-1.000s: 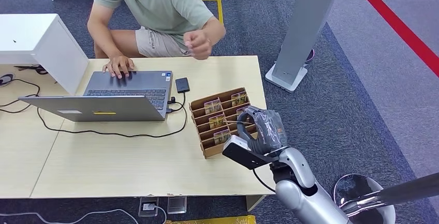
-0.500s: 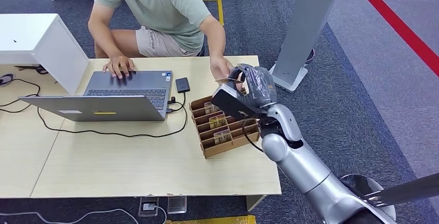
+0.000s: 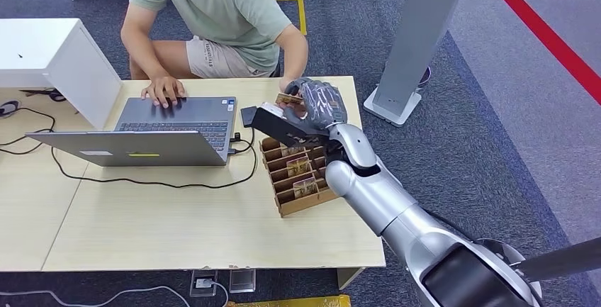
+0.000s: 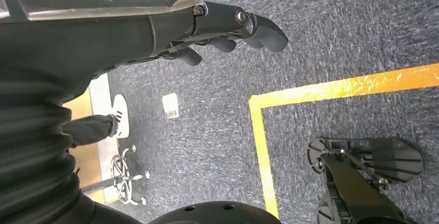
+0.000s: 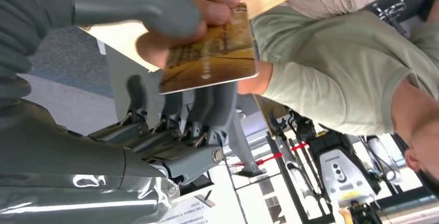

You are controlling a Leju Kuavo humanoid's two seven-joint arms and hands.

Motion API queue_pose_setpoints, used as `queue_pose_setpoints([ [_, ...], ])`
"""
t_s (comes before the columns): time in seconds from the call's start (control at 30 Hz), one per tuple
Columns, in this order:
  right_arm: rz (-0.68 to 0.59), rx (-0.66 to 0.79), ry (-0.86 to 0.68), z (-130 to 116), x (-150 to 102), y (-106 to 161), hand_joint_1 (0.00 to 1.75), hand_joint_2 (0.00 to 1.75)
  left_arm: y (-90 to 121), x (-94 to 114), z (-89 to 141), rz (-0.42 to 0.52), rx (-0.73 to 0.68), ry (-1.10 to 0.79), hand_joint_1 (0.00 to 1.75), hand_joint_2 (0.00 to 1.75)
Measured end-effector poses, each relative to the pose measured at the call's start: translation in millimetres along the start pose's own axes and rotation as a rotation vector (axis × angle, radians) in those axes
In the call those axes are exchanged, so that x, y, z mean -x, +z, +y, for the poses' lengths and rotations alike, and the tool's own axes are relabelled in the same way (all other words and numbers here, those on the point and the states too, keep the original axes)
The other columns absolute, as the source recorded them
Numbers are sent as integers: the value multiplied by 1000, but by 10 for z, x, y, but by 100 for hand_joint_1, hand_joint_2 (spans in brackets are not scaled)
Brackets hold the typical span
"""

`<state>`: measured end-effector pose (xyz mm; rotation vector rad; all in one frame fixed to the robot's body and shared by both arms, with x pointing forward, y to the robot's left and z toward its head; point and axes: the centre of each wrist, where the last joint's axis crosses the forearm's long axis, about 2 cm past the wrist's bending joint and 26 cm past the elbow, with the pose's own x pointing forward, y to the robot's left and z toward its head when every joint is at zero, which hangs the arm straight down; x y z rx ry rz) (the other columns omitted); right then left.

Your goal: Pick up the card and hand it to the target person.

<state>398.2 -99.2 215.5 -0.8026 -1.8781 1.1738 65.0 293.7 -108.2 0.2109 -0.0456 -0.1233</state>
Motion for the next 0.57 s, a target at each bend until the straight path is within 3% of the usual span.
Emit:
queue_pose_setpoints([
  [0.33, 41, -46, 23, 97, 84, -7, 0, 175, -1, 8, -3, -11, 3, -7, 0, 175],
  [0.57, 90, 4, -38, 82, 136, 1, 0, 175, -1, 12, -3, -10, 2, -2, 0, 175],
])
